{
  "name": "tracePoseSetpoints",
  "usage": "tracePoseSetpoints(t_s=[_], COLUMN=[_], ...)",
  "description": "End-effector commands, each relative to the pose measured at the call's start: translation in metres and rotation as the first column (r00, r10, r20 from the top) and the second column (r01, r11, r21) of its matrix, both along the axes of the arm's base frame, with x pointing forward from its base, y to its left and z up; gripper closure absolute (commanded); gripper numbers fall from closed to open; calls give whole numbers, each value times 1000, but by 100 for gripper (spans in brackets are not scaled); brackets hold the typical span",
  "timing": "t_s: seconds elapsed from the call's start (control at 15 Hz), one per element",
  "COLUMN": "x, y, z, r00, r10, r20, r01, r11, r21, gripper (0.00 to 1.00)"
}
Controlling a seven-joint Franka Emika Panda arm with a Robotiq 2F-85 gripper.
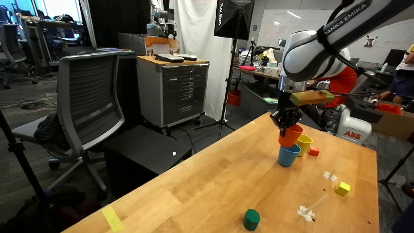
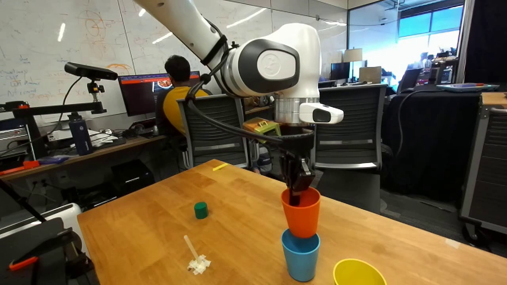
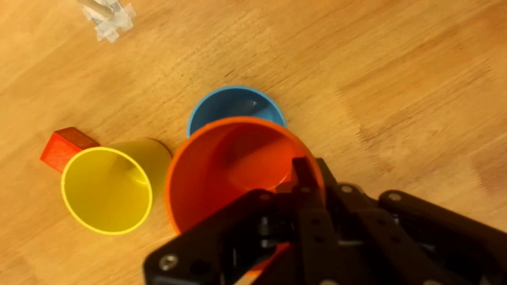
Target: Stack the cups together
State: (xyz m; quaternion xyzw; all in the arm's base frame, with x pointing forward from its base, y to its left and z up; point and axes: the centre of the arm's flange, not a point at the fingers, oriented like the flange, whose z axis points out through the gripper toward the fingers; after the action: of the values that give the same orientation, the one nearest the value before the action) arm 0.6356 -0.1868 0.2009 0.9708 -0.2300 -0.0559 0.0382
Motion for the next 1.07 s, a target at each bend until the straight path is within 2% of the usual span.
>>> tracePoseSetpoints(t_s=[0.0, 1.0], x=[1, -10], y=[4, -6], z=[6, -20], r00=[1000, 999], r10=[-2, -12], r20=[4, -43], r01=[3, 10], r11=[1000, 1000], r21=[-21, -29], gripper=[99, 99])
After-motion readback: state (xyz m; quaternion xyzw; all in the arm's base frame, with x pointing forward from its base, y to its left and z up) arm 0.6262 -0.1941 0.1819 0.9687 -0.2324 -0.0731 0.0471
